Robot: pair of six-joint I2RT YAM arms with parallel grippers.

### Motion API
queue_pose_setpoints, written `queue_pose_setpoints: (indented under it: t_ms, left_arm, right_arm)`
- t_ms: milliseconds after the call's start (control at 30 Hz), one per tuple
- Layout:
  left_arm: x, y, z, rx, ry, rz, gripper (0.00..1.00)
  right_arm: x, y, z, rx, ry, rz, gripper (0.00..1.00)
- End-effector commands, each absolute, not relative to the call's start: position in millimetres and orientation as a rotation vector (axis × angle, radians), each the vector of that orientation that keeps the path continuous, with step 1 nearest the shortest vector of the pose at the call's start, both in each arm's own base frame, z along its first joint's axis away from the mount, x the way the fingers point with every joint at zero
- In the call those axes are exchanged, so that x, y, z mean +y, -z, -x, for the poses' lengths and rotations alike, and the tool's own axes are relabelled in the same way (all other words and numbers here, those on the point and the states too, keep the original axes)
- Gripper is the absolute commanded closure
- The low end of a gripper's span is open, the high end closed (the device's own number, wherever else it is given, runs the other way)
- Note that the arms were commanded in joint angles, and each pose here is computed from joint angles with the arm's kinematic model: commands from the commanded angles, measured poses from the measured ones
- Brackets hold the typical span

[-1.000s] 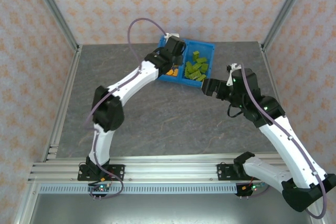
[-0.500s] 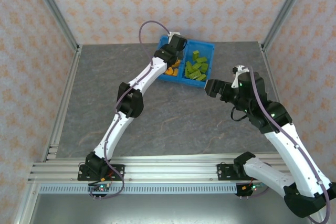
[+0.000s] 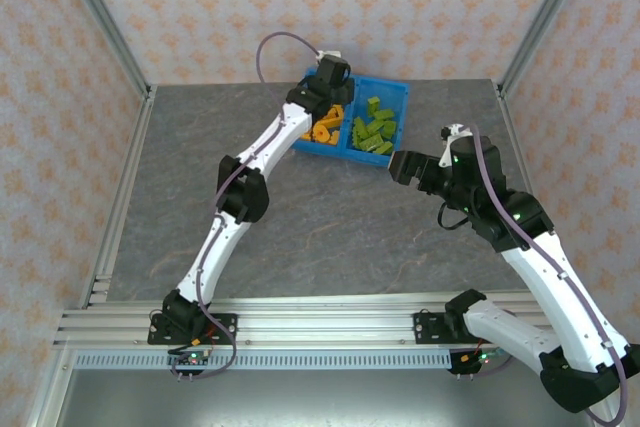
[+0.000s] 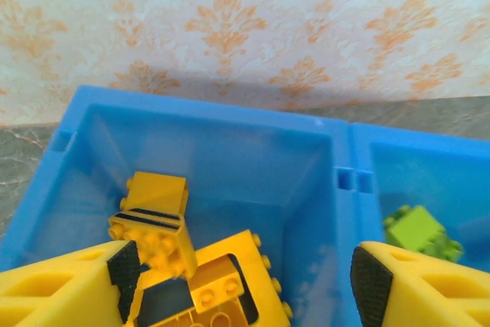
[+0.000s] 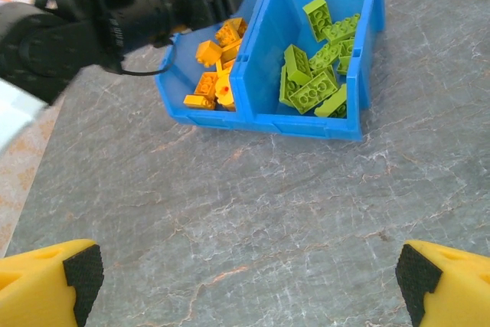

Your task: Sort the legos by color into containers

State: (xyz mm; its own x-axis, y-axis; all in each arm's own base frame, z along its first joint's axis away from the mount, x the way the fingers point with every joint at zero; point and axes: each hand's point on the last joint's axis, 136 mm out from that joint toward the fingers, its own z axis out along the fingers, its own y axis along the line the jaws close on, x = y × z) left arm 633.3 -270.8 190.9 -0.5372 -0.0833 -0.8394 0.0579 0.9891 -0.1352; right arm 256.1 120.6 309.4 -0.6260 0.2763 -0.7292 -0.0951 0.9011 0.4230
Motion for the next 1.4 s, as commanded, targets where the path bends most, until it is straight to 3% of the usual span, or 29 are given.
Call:
queue_pose_setpoints:
  t_ms: [0,200,400,633,800,1000,1367]
  left_arm:
    - [-270,-331,-585,1.978,0.401,-0.023,0.22]
    - [-242,-374,-489,1.909,0.470,-0.131,0.11]
    - [-180,-343,-399,1.903,0.322,-0.143,0.00]
    - [-100,-281,-320,1.905,0.125,-0.013,0.00]
    - [-44,-243,-290,1.808,-0.087,0.127,0.00]
    - [-22,-202,-276,1.773,-0.200,0.144,0.00]
    - [-6,-162,-296,1.847,-0.415,0.117,0.00]
  right_arm:
    - [108,-295,-261,2.193,-0.458,-0.197,0.01]
    - [81,-272,-277,2.123,-0.272,-0.298,0.01]
    - [56,-264,-299,1.957,-0.081,-0.326,0.01]
    - [24,-233,-328,1.850,0.328,-0.283,0.01]
    - [-13,-182,-354,1.925,0.499,-0.359,0.01]
    - [-39,-116,-385,1.980,0.492,-0.413,0.01]
    - [-45,-91,-385,1.926,0.208,-0.409,0.01]
